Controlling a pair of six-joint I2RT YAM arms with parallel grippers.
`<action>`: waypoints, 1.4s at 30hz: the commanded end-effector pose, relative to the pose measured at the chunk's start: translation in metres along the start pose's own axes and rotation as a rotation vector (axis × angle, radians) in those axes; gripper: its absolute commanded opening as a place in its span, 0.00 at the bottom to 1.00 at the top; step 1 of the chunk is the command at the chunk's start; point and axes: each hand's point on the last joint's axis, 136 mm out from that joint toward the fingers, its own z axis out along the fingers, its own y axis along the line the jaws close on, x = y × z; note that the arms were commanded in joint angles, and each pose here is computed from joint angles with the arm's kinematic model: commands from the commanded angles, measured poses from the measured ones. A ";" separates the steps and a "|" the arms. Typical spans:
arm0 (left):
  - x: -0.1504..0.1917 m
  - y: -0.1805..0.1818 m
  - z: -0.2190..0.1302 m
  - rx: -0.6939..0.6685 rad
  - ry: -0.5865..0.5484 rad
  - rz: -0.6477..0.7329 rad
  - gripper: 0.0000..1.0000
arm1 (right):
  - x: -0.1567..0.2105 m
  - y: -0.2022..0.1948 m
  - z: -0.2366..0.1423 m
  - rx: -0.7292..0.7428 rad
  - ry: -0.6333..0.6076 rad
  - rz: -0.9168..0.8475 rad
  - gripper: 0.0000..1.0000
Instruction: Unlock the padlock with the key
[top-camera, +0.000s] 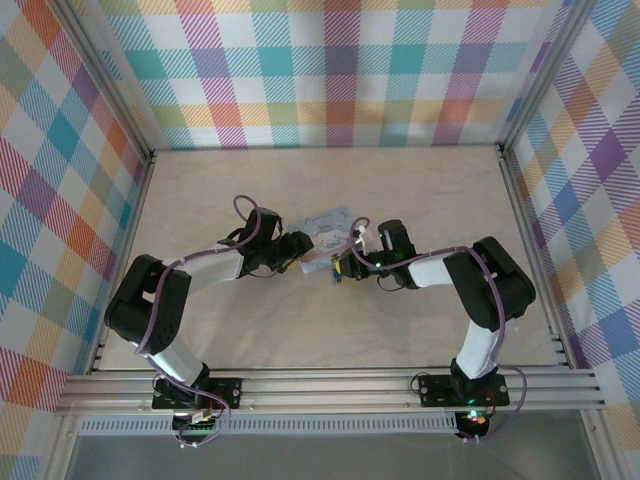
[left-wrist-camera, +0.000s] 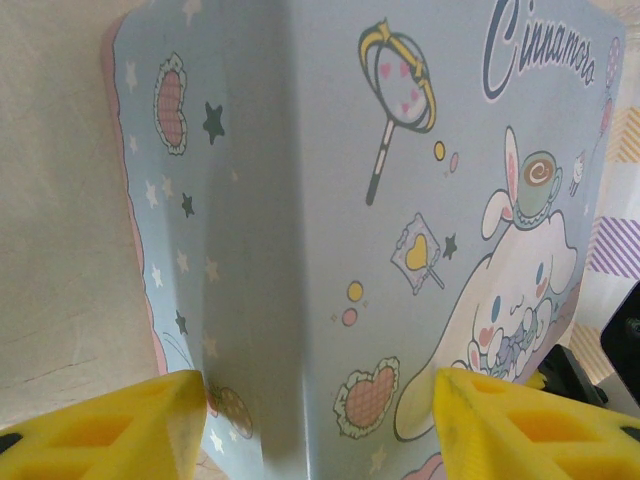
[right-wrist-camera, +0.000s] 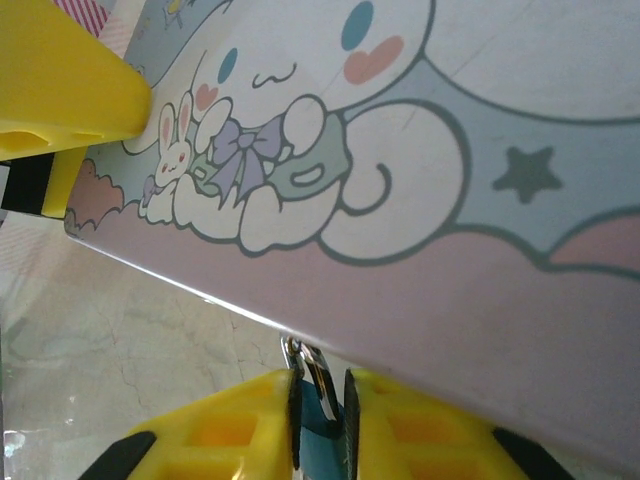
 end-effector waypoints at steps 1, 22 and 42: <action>0.020 0.019 -0.001 -0.077 0.048 -0.015 0.61 | -0.001 0.005 0.005 -0.024 0.007 -0.013 0.17; 0.034 0.012 -0.010 -0.083 0.048 0.014 0.61 | -0.007 0.004 -0.011 0.054 -0.037 0.085 0.00; 0.040 -0.011 -0.028 -0.081 0.000 0.071 0.63 | -0.012 -0.007 -0.021 0.143 -0.073 0.250 0.00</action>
